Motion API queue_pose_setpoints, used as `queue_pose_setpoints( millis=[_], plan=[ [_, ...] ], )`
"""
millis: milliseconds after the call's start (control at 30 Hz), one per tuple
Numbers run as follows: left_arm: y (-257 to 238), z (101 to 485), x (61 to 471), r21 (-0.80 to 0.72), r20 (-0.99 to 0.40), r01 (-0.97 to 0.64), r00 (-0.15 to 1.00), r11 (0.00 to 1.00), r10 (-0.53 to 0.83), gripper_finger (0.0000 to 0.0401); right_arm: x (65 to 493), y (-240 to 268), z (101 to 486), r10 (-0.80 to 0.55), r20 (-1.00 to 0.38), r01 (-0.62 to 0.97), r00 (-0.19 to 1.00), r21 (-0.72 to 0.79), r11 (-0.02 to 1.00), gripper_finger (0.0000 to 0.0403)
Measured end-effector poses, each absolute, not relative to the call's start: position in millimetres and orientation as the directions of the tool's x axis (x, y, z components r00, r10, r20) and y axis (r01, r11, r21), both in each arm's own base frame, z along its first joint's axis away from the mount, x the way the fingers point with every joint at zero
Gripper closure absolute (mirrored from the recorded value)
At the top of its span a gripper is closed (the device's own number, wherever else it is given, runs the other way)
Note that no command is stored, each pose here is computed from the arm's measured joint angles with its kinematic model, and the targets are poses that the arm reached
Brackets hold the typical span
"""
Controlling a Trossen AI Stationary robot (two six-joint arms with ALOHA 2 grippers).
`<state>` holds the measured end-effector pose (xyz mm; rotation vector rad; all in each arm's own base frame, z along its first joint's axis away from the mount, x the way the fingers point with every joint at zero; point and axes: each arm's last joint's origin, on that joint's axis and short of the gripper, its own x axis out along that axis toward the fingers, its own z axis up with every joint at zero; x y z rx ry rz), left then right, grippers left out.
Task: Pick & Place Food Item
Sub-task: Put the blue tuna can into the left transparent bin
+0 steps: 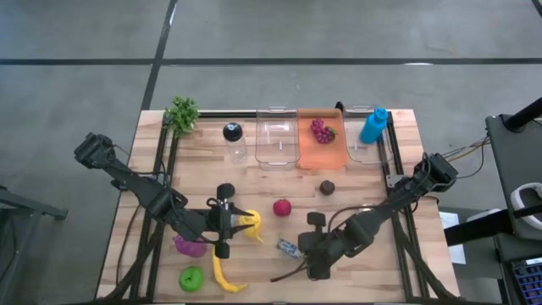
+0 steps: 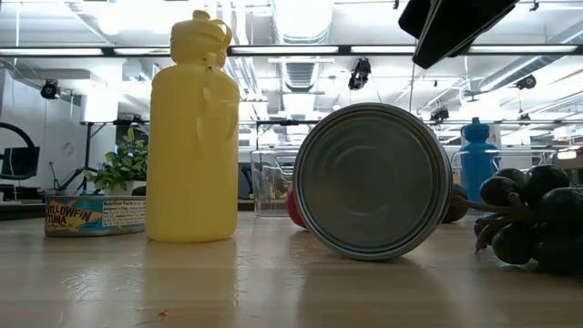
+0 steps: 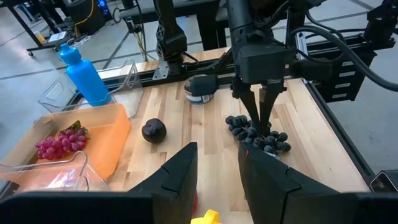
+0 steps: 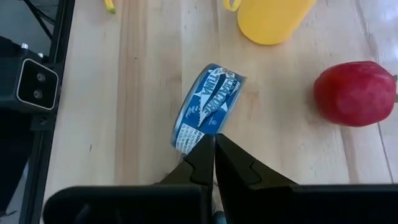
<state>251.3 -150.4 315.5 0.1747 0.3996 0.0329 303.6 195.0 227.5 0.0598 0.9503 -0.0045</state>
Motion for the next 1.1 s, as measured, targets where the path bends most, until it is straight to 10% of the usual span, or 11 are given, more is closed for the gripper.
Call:
queue_pose_setpoints(
  millis=[633, 1100],
  plan=[
    [-150, 316, 251, 0.175, -0.384, 0.002, 0.921, 0.985, 0.066, 0.0283, 304, 196, 228, 0.053, -0.820, -0.021, 0.570, 0.051, 0.999, 0.0202],
    [-150, 316, 251, 0.176, -0.385, 0.003, 0.921, 0.984, 0.066, 0.0283, 312, 198, 214, 0.033, -0.827, -0.014, 0.562, 0.030, 0.999, 0.0193]
  ],
)
